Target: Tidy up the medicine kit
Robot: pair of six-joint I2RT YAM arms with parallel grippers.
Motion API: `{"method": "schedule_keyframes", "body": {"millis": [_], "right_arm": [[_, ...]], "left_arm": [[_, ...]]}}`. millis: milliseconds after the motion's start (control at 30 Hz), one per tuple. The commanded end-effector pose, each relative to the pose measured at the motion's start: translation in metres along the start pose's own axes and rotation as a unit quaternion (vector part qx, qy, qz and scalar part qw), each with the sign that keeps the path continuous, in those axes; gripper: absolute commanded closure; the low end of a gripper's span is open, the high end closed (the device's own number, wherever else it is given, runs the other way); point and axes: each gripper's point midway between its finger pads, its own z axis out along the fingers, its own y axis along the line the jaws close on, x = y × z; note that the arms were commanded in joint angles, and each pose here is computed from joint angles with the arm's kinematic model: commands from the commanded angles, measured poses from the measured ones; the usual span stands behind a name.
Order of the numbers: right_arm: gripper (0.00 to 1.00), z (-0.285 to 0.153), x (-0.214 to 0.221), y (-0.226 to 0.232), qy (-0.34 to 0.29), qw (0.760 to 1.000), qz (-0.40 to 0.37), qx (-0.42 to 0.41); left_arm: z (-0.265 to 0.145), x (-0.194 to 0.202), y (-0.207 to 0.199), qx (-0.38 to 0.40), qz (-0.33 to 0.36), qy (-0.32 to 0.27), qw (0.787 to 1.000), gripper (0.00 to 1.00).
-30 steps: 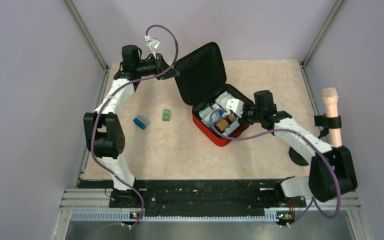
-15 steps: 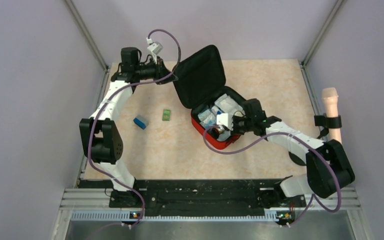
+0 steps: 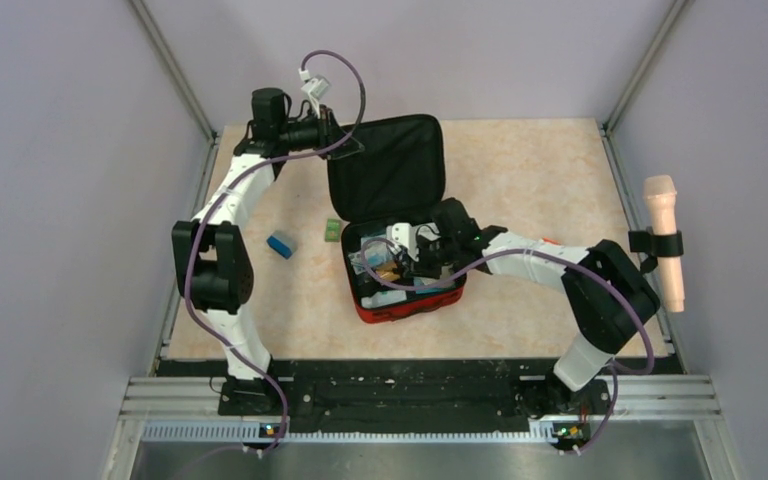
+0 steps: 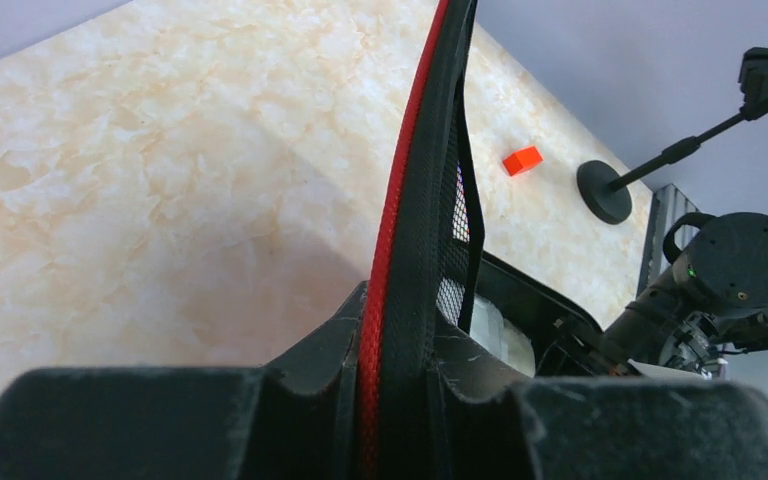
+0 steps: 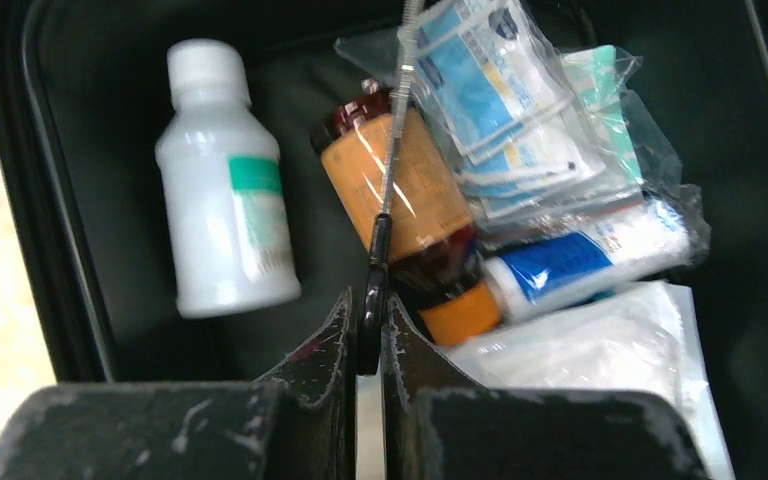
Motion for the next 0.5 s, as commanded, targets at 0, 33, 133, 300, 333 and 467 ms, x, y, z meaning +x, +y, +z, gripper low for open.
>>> {"method": "schedule_keyframes", "body": {"millis": [0,33,133,300,333,467], "right_arm": [[1.0,-0.001,-0.045,0.0,-0.057,0.998,-0.027,-0.027],[1.0,-0.01,-0.045,-0.002,-0.053,0.998,-0.028,-0.029],[1.0,-0.048,-0.054,-0.017,-0.057,0.997,-0.05,-0.02],[1.0,-0.102,-0.083,-0.038,-0.081,0.988,-0.128,-0.007],[1.0,-0.112,-0.092,-0.044,-0.091,0.986,-0.142,0.002],[1.0,-0.145,-0.134,-0.077,-0.133,0.97,-0.192,0.061]], "left_arm": [[0.0,-0.011,-0.031,0.051,0.014,0.001,0.999,0.78],[-0.003,-0.009,-0.035,0.052,0.015,0.003,0.999,0.79],[-0.009,-0.006,-0.043,0.049,0.014,0.007,0.999,0.78],[-0.016,-0.011,-0.055,0.044,-0.005,0.003,0.999,0.76],[-0.016,-0.01,-0.056,0.044,-0.009,0.004,0.999,0.76],[-0.021,-0.006,-0.061,0.04,-0.015,0.009,0.999,0.77]]}}
